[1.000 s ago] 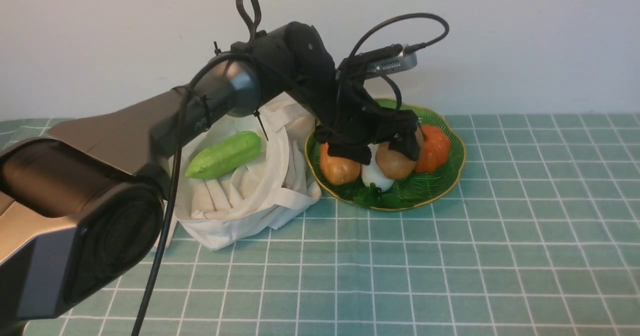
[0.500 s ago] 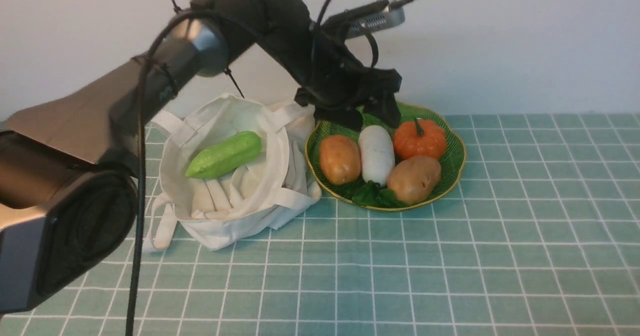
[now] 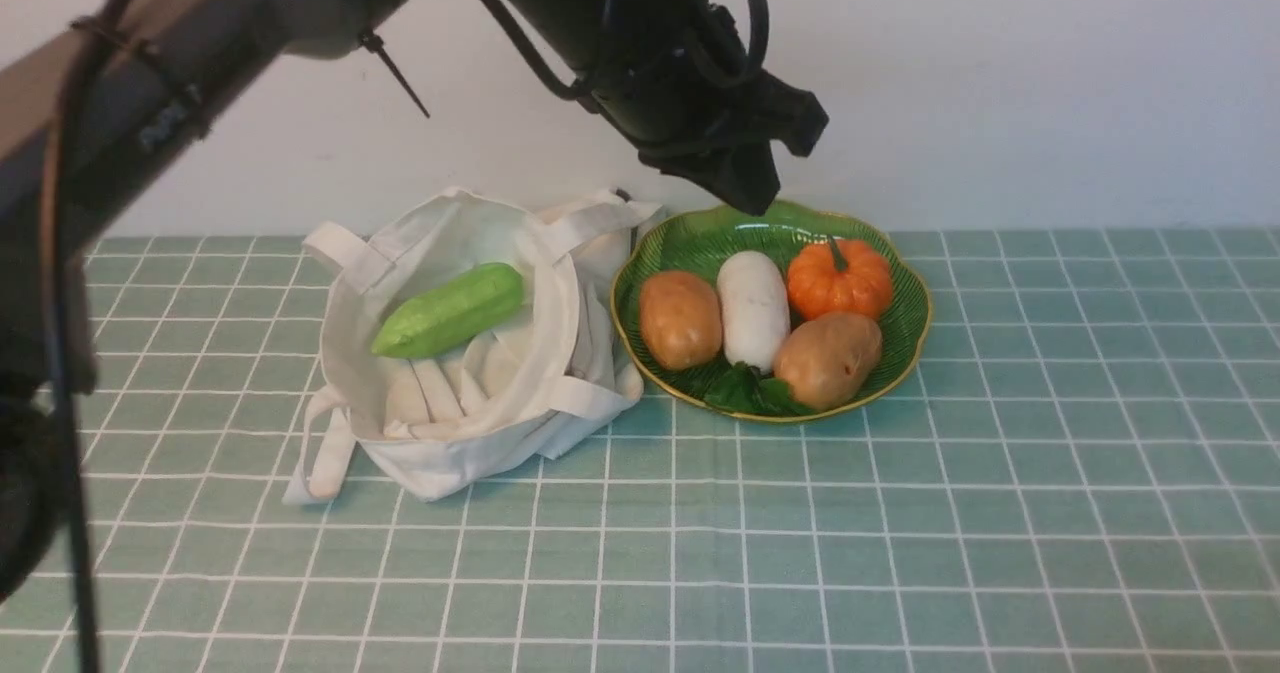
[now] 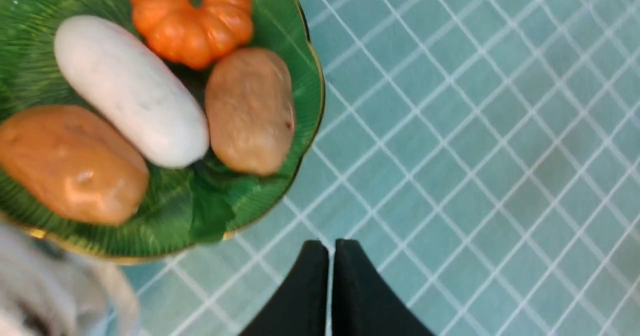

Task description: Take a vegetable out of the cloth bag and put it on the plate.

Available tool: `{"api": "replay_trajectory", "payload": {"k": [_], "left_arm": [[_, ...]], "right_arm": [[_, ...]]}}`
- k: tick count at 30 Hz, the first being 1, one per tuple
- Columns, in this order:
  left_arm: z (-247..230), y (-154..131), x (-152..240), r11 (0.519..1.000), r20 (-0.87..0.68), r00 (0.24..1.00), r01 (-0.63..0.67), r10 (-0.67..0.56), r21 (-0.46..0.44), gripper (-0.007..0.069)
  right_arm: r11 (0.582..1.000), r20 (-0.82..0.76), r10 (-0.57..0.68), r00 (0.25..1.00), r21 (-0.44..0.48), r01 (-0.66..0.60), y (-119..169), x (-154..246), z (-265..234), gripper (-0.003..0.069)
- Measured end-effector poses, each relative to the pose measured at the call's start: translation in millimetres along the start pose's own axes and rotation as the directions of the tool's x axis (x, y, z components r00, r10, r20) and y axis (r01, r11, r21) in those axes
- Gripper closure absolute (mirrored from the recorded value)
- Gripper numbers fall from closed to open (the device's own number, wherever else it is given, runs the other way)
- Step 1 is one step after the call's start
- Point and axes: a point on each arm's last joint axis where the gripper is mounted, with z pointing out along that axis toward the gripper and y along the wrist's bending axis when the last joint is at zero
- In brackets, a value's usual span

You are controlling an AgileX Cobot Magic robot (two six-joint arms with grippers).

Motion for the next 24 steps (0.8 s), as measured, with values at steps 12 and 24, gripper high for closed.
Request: {"api": "replay_trajectory", "payload": {"k": [12, 24], "left_arm": [[-88, -26, 109, 0.988, -0.084, 0.996, -0.021, 0.008, -0.153, 0.0630], [-104, -45, 253, 0.988, 0.211, 0.977, 0.057, -0.025, -0.145, 0.0630]], "right_arm": [[1.000, 0.000, 0.000, 1.000, 0.000, 0.000, 0, 0, 0, 0.0675], [1.000, 0.000, 0.000, 1.000, 0.000, 0.000, 0, 0, 0, 0.0675]]}}
